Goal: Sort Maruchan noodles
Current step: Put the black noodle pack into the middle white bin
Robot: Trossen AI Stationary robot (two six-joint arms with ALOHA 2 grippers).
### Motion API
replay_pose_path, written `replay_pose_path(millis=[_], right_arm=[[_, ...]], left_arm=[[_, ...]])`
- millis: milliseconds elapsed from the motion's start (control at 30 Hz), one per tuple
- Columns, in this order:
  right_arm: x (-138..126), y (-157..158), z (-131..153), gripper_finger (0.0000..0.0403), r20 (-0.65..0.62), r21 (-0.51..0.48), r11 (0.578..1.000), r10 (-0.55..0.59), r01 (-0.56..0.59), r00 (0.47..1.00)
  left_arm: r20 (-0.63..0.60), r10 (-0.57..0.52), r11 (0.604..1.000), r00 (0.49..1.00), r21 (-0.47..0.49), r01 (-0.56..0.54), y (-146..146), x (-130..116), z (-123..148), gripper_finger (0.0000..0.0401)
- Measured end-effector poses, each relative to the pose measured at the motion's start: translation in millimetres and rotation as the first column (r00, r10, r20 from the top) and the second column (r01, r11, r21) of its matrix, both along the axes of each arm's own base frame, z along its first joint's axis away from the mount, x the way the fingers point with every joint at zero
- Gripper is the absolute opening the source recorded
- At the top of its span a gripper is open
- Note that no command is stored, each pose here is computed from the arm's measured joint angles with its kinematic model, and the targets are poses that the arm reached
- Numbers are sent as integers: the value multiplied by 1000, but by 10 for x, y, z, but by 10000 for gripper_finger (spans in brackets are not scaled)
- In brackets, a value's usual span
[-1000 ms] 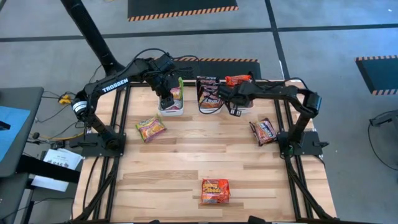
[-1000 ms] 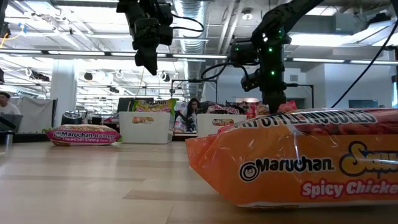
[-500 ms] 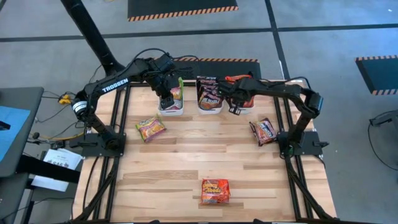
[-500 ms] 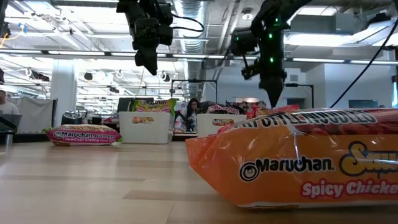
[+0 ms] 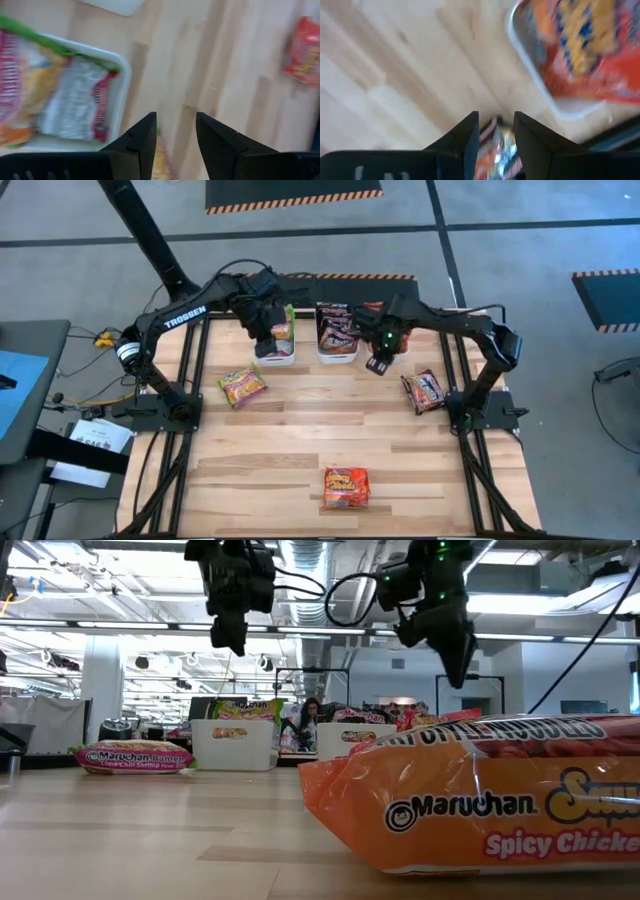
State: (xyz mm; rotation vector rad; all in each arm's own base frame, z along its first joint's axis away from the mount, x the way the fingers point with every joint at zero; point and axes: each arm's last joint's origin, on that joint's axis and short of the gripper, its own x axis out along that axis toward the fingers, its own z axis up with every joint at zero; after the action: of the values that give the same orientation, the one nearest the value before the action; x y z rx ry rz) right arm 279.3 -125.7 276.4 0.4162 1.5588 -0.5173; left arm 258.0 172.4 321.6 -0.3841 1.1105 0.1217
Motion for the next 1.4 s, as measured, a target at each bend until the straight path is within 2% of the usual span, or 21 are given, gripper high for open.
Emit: replay_pose_path(millis=[167,300,467,767,1033,1400], right_arm=[[-19,207,-8,150,-86,38,999,5,-1,996],[-131,408,-10,148,-48,33,999,-14,16,999],[-412,642,-94,144,32,70,989,-134,131,991],[-902,898,-191,146,92,79,935,-353,346,931],[-1144,919,-446,151,53,39,889,-458,456,887],[-1294,803,-895,205,21,35,840,-542,542,840]], left_arm=[[30,-35,993,999,-111,38,-51,-16,0,122],[16,-47,989,999,-136,49,-93,-14,-48,122],[-48,-44,981,998,-191,34,-223,-36,-244,122],[-105,-83,971,991,-230,57,-477,46,-491,122],[-61,-125,972,990,-209,110,-628,171,-492,122],[-68,-135,972,989,-203,118,-656,179,-494,122]])
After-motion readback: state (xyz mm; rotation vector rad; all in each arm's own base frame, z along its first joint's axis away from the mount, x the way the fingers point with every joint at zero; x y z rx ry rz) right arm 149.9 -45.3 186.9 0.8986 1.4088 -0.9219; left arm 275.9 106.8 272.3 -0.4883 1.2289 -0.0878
